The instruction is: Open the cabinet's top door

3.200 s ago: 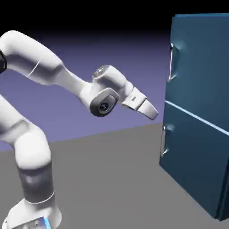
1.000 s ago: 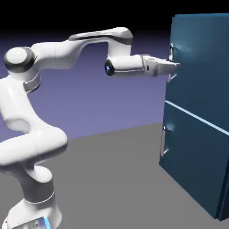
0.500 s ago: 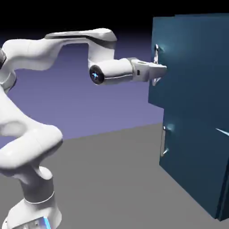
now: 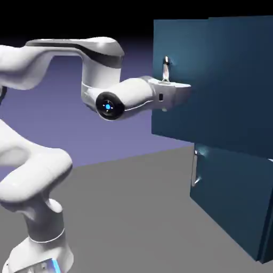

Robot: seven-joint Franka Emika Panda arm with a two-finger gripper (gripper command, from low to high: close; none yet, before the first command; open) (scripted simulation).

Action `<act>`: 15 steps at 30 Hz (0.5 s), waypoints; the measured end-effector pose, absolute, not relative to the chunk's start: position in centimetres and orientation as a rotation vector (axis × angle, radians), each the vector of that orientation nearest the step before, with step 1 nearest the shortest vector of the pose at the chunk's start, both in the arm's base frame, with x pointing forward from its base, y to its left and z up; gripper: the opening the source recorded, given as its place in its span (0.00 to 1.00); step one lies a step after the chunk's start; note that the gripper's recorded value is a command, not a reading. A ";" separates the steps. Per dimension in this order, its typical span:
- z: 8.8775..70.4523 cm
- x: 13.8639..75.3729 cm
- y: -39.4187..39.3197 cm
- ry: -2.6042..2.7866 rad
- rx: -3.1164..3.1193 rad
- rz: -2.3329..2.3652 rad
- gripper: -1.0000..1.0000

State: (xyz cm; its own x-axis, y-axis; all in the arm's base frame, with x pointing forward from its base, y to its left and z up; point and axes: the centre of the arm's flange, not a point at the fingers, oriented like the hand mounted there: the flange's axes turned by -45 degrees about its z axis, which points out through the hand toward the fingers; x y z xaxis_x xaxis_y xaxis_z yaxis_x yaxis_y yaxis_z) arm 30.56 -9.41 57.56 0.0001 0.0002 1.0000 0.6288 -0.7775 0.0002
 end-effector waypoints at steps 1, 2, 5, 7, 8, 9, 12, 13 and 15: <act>57.6 30.1 -10.3 -0.668 -1.812 -1.812 0.00; 57.6 29.7 -11.1 -0.688 -1.795 -1.795 0.00; 57.6 28.6 -13.9 -0.749 -1.743 -1.743 0.00; 57.6 27.9 -15.8 -0.789 -1.707 -1.707 0.00; 57.6 27.6 -16.7 -0.809 -1.689 -1.689 0.00; 57.6 27.3 -17.7 -0.828 -1.670 -1.670 0.00; 57.6 26.7 -20.8 -0.885 -1.614 -1.614 0.00; 57.6 26.6 -21.7 -0.903 -1.595 -1.595 0.00; 57.6 26.3 -23.6 -0.937 -1.560 -1.560 0.00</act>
State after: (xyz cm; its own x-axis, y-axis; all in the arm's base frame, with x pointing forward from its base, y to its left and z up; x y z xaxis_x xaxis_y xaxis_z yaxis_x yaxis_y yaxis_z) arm 26.34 -23.63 57.56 -0.0001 0.0002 1.0000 0.8827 -0.4700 0.0002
